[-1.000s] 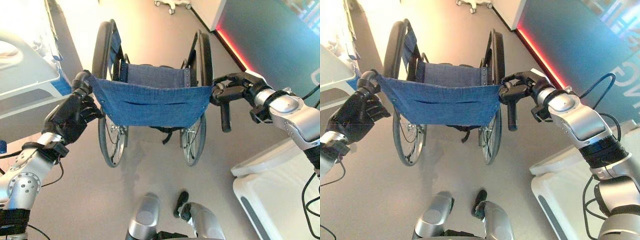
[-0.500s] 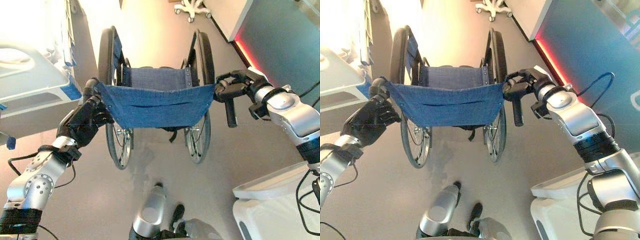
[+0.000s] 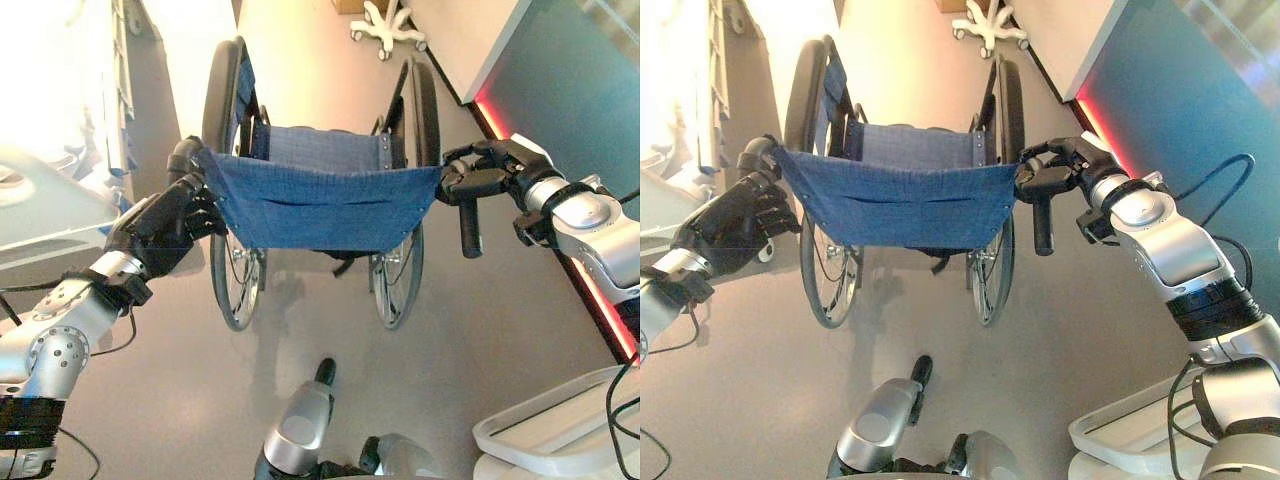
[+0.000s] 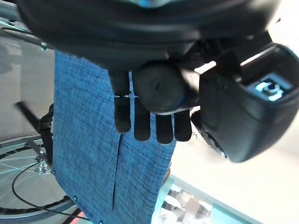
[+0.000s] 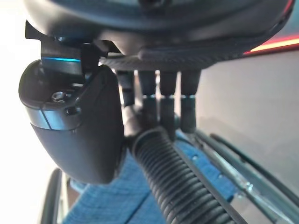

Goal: Push the wheelchair next to the bed

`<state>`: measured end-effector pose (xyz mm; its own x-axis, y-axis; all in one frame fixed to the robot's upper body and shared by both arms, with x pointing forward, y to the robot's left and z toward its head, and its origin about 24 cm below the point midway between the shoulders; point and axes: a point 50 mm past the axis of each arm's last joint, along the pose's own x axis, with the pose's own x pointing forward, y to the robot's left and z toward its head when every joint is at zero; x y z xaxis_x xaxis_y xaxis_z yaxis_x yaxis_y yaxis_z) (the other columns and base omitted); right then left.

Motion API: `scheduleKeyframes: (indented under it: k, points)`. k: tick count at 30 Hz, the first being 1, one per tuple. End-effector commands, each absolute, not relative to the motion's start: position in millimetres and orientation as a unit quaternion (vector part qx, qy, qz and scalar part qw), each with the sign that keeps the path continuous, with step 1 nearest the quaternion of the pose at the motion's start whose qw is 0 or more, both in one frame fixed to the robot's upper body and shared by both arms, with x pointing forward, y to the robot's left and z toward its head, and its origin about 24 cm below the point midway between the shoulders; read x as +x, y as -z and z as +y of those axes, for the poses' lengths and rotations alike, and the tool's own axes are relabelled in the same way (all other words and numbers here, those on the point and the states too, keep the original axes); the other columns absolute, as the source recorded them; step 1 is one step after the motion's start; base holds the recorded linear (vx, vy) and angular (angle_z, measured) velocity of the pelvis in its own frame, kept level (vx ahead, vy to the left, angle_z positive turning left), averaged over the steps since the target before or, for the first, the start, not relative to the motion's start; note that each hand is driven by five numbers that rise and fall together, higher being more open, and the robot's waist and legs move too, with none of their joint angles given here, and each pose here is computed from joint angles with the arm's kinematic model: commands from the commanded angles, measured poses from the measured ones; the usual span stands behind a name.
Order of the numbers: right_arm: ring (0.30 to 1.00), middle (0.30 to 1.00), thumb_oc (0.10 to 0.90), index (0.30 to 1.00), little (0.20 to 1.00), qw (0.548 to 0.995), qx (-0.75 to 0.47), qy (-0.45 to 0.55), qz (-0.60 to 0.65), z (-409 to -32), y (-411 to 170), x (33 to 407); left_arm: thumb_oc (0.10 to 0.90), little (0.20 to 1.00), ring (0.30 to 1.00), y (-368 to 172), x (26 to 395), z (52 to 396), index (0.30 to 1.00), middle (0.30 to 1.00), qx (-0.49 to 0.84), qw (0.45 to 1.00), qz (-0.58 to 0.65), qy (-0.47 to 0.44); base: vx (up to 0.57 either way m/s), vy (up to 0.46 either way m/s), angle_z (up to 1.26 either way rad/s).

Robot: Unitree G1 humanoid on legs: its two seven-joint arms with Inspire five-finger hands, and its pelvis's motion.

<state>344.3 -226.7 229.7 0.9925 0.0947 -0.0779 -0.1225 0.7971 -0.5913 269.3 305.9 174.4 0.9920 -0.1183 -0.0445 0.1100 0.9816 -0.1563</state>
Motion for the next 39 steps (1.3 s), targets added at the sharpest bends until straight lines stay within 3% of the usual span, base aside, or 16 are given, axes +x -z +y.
scheduleKeyframes:
  k: [1,16,30,39]
  points:
    - [0.300,0.300,0.400,0.300,0.300,0.919,-0.361,-0.088,-0.134,-207,-283,331,0.400,0.300,0.300,-248,274,292,0.300,0.300,-0.082,0.975,-0.153,0.142,0.31,-0.099,0.02]
    - [0.300,0.300,0.400,0.300,0.300,0.913,-0.377,-0.104,-0.120,-208,-301,324,0.400,0.300,0.300,-225,267,276,0.300,0.300,-0.104,0.976,-0.148,0.124,0.51,-0.194,0.45]
    - [0.300,0.300,0.400,0.300,0.300,0.906,-0.389,-0.121,-0.117,-186,-286,333,0.400,0.300,0.300,-206,259,276,0.300,0.300,-0.125,0.972,-0.152,0.128,0.40,-0.073,-0.20]
    - [0.300,0.300,0.400,0.300,0.300,0.912,-0.368,-0.127,-0.128,-186,-271,342,0.400,0.300,0.300,-238,256,294,0.300,0.300,-0.080,0.974,-0.175,0.117,0.45,-0.058,-0.13]
